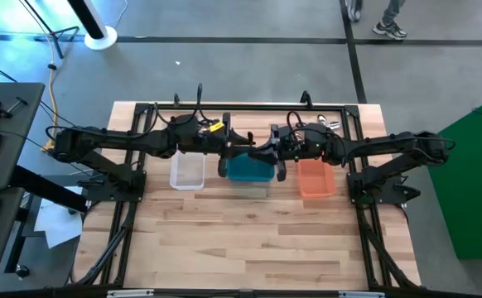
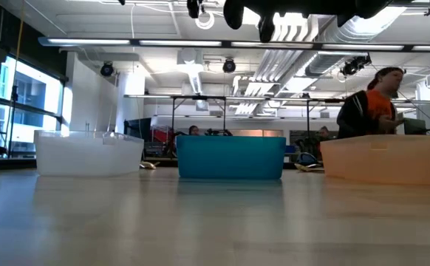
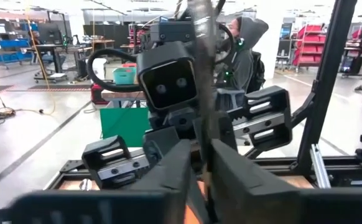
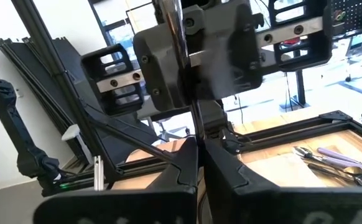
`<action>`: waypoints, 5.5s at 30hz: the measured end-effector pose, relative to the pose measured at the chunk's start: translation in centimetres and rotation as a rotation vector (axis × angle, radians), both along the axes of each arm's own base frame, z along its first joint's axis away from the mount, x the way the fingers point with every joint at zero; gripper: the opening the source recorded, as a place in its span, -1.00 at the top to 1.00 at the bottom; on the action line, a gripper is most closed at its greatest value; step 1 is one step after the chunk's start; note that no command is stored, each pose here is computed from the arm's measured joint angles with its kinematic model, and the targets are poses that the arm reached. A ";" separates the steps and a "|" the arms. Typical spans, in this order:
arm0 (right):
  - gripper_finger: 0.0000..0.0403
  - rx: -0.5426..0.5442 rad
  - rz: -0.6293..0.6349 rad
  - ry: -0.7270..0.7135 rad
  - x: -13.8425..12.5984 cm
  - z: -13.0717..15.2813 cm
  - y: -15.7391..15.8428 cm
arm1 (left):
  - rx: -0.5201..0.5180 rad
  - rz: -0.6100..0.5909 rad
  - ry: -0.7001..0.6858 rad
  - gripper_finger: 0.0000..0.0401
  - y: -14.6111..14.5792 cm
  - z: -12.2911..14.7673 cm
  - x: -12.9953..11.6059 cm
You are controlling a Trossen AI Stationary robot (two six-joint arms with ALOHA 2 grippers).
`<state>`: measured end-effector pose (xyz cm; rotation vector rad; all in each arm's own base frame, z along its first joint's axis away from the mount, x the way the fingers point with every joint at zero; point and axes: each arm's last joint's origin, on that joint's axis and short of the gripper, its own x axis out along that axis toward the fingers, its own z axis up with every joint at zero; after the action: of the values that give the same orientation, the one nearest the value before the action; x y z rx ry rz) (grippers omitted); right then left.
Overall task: Sort silverware by color (type)
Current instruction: Put the black spoon into the transparent bin
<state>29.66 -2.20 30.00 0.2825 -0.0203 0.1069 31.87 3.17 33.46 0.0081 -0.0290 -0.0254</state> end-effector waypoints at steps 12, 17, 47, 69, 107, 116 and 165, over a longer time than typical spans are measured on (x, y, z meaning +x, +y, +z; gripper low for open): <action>0.99 0.001 0.004 0.012 0.0 -0.1 -0.1 | -0.003 -0.005 0.018 0.99 0.4 -0.2 -0.1; 0.92 0.063 -0.014 0.032 -0.3 -0.1 -0.8 | -0.007 0.020 0.061 0.99 0.8 0.0 -0.8; -0.26 -0.063 -0.094 -0.008 -4.8 3.3 -3.7 | -0.112 0.180 0.082 1.00 -1.3 0.1 -15.3; -0.26 -0.299 0.018 -0.052 -4.4 3.4 -0.9 | -0.106 0.166 0.046 1.00 -1.4 0.5 -16.2; -0.26 -0.294 -0.098 -0.012 -4.3 3.2 -1.3 | -0.771 0.669 0.802 1.00 2.8 -13.5 -16.0; -0.26 -0.294 -0.099 -0.010 -4.3 3.1 -1.3 | -0.791 0.575 0.955 1.00 2.9 -15.4 -14.7; -0.26 -0.288 -0.093 0.040 -4.3 2.6 -1.3 | -0.759 0.623 1.167 0.35 4.6 -19.6 -13.2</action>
<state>25.37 -3.53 32.64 -0.0046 0.0216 0.0113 18.68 7.78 13.89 -0.7545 1.1312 0.6058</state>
